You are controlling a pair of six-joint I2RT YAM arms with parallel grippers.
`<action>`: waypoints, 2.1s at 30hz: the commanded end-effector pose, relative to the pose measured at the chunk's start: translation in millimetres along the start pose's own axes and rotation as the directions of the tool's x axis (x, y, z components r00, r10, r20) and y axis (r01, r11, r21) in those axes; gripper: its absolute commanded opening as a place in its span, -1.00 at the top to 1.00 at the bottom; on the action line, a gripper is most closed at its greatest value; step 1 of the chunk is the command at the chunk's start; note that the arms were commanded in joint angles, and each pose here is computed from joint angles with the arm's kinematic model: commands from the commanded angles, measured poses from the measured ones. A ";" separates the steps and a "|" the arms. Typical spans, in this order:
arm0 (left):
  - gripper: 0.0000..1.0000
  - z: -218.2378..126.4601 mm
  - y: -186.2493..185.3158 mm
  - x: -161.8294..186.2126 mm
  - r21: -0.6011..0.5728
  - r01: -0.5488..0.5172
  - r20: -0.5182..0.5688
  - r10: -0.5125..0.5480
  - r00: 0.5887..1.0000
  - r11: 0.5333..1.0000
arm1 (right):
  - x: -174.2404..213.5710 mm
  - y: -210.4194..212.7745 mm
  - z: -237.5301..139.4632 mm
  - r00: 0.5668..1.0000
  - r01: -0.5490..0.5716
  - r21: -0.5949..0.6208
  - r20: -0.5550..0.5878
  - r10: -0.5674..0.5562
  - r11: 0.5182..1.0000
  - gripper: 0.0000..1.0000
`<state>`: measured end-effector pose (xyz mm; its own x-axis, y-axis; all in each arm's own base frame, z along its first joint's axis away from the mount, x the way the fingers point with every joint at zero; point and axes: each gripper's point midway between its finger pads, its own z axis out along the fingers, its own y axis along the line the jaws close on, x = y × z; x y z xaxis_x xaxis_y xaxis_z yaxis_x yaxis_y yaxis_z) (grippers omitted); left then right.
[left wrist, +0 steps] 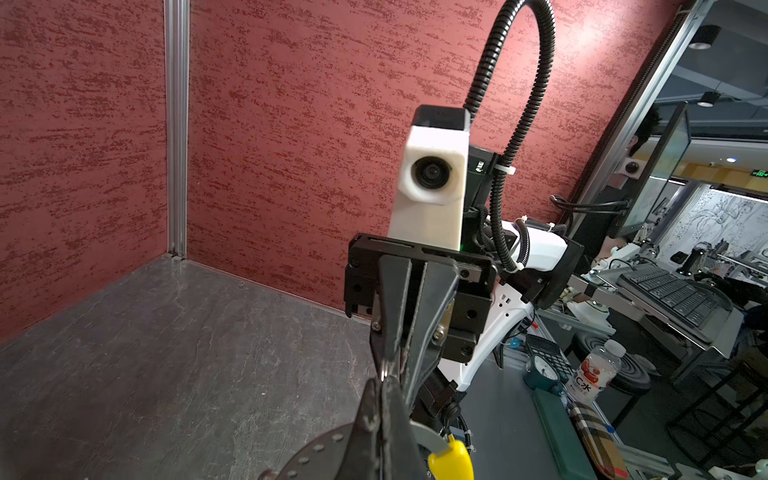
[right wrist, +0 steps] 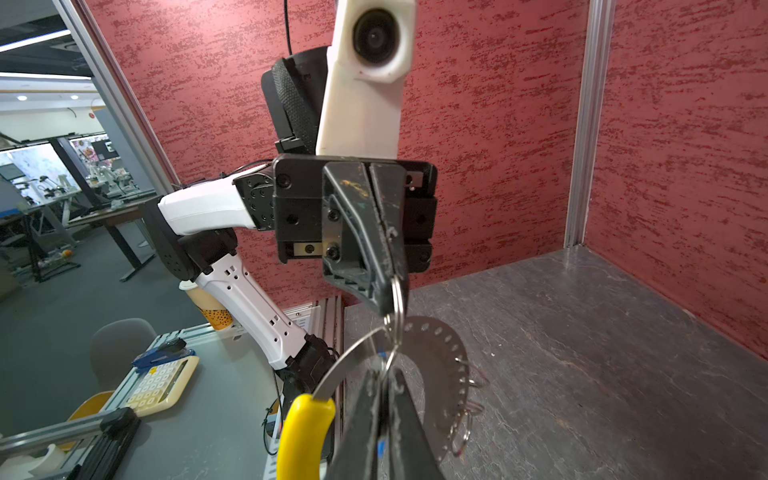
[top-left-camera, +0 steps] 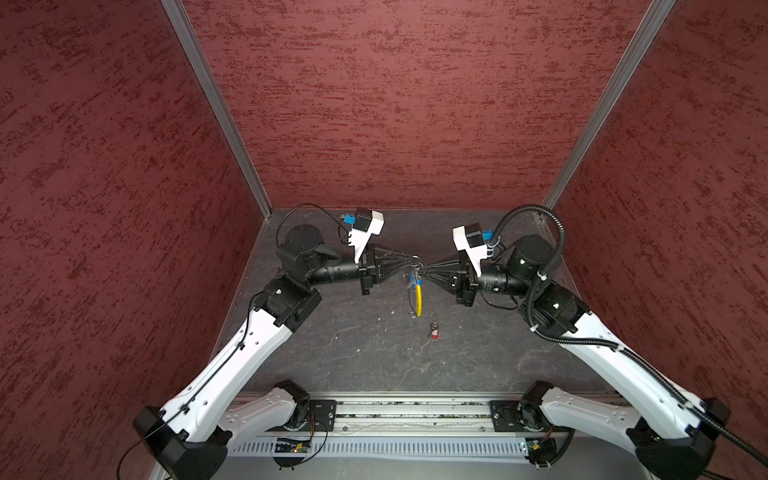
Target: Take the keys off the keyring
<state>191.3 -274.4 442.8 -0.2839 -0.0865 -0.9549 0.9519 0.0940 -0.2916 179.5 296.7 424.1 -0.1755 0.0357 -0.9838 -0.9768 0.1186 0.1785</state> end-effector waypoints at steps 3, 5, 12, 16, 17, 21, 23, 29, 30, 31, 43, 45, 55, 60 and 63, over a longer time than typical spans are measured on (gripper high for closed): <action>1.00 -8.0 -9.6 -18.8 0.043 -0.030 0.075 0.026 0.997 0.999 | -8.3 3.1 0.3 0.999 0.036 0.005 0.001 -0.036 0.999 1.00; 1.00 -9.5 -9.6 -21.6 0.053 -0.025 0.088 0.020 0.996 0.998 | -3.5 1.8 2.0 0.999 0.029 0.003 -0.015 -0.029 1.000 1.00; 1.00 -12.7 -19.0 -25.2 0.115 -0.029 0.102 0.017 0.995 0.993 | 15.1 -3.3 8.2 0.997 -0.016 -0.007 -0.071 0.016 1.000 1.00; 1.00 -13.4 -21.4 -26.4 0.123 -0.033 0.107 0.020 0.994 0.992 | 24.5 -5.5 12.0 0.994 -0.052 -0.021 -0.096 0.050 0.998 1.00; 1.00 -13.6 -22.0 -27.0 0.126 -0.036 0.109 0.022 0.994 0.991 | 26.8 -5.5 13.2 0.993 -0.062 -0.028 -0.103 0.059 0.998 1.00; 1.00 -12.7 -22.8 -27.7 0.139 -0.035 0.109 0.020 0.994 0.990 | 32.0 -6.0 16.2 0.990 -0.090 -0.041 -0.111 0.085 0.995 1.00; 1.00 -12.2 -22.1 -26.5 0.141 -0.030 0.105 0.015 0.994 0.990 | 32.5 -6.3 16.3 0.990 -0.094 -0.039 -0.113 0.089 0.995 1.00; 1.00 -13.6 -21.1 -21.7 0.116 -0.033 0.075 0.024 0.997 0.993 | 14.3 -3.9 4.0 0.996 -0.034 0.027 -0.082 0.036 0.999 0.68; 1.00 -14.1 -21.5 -21.3 0.113 -0.034 0.073 0.026 0.997 0.993 | 7.2 -4.1 -0.1 0.998 -0.012 0.054 -0.063 0.015 0.998 0.51; 1.00 -14.6 -21.8 -21.0 0.112 -0.035 0.073 0.027 0.997 0.993 | 1.5 -3.5 -3.3 0.999 0.002 0.071 -0.047 0.001 0.997 0.39; 1.00 -13.5 -22.5 -21.7 0.091 -0.039 0.092 0.031 0.995 0.995 | -51.3 1.9 -3.1 0.978 -0.059 0.024 0.200 0.053 0.998 0.02; 1.00 -13.0 -21.2 -21.8 0.085 -0.036 0.094 0.028 0.995 0.996 | -52.2 3.8 1.2 0.977 -0.071 -0.013 0.201 0.072 0.997 0.02; 1.00 -13.7 -18.5 -23.4 0.066 -0.039 0.109 0.032 0.994 0.997 | -40.9 10.0 14.7 0.979 -0.115 -0.112 0.156 0.132 0.987 0.42; 1.00 -14.1 -18.1 -25.4 0.058 -0.042 0.117 0.035 0.992 0.997 | -32.6 11.0 16.9 0.980 -0.127 -0.122 0.135 0.143 0.984 0.51; 1.00 -13.8 -17.4 -25.9 0.059 -0.042 0.119 0.035 0.992 0.997 | -27.3 12.9 19.9 0.982 -0.133 -0.137 0.118 0.150 0.982 0.54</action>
<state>186.6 -264.3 456.7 -0.2966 -0.1654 -0.9406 0.9510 0.0384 -0.3067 183.2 314.4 452.1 -0.3104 0.1717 -0.9349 -0.9477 0.0205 0.3185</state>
